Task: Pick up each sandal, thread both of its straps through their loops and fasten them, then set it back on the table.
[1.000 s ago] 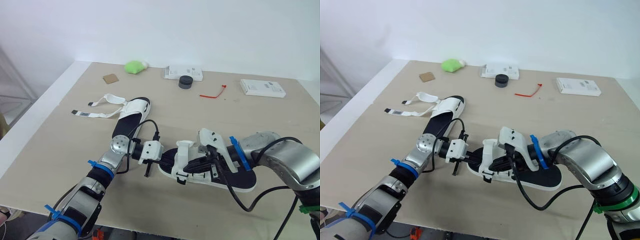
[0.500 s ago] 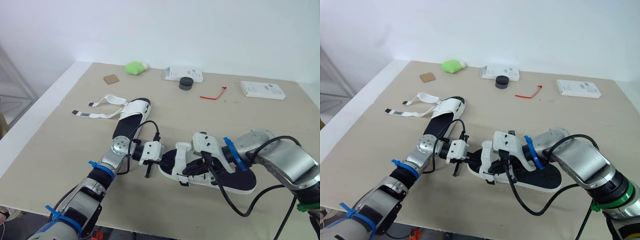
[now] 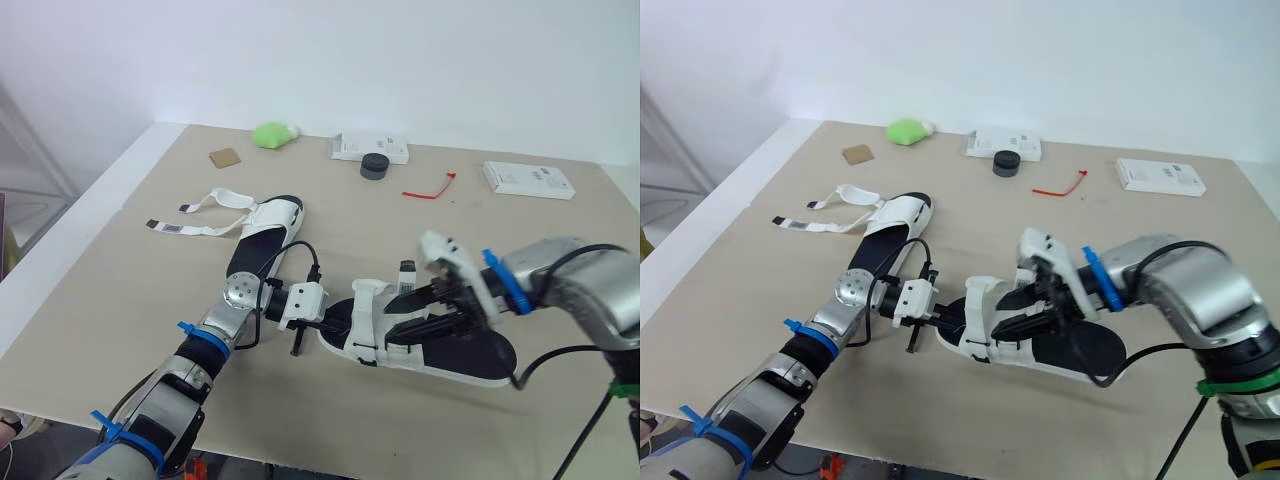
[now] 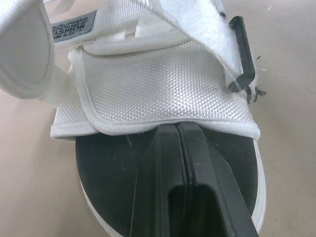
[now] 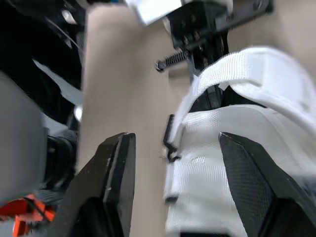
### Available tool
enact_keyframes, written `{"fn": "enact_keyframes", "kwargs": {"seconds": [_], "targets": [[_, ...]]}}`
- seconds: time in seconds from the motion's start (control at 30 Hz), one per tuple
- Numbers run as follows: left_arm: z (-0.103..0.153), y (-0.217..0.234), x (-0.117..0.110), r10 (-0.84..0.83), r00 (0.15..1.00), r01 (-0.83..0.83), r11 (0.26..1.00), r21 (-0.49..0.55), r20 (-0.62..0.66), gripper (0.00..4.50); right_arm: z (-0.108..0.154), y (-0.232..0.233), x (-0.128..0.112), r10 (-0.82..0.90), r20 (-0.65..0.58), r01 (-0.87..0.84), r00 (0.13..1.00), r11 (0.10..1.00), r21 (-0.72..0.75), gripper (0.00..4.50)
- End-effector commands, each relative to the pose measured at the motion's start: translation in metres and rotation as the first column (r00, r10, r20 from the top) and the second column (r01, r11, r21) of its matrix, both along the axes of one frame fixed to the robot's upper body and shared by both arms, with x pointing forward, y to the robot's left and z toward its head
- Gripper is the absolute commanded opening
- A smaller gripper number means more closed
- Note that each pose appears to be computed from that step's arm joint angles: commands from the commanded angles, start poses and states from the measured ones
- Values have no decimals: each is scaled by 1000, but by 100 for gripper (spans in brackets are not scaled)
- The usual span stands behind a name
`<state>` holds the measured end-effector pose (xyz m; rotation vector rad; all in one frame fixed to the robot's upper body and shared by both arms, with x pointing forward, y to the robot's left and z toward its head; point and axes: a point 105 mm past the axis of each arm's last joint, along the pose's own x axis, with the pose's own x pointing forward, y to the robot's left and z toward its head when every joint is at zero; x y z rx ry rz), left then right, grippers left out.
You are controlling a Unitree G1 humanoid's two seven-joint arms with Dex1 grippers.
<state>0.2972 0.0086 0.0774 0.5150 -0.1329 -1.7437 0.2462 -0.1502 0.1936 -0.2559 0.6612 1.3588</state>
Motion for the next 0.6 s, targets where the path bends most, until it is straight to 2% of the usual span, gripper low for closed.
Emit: {"fn": "enact_keyframes", "kwargs": {"seconds": [0.03,0.13,0.27,0.43,0.6], "targets": [[-78,31,-23,64,976,-1,957,291,-209,0,28,-4,-12,2,71,-8,998,996,83,291],[-79,32,-23,66,975,-2,957,290,-211,0,27,-5,-36,26,70,-31,997,996,84,291],[-79,33,-23,68,975,-3,957,292,-212,0,-6,5,-60,17,61,-18,998,1000,24,291],[-79,33,-22,67,975,-3,956,293,-211,0,-42,13,-55,-168,118,169,979,986,-1,291],[-77,33,-21,59,977,6,954,299,-207,0,-66,21,-37,-414,169,413,894,910,43,291]]}}
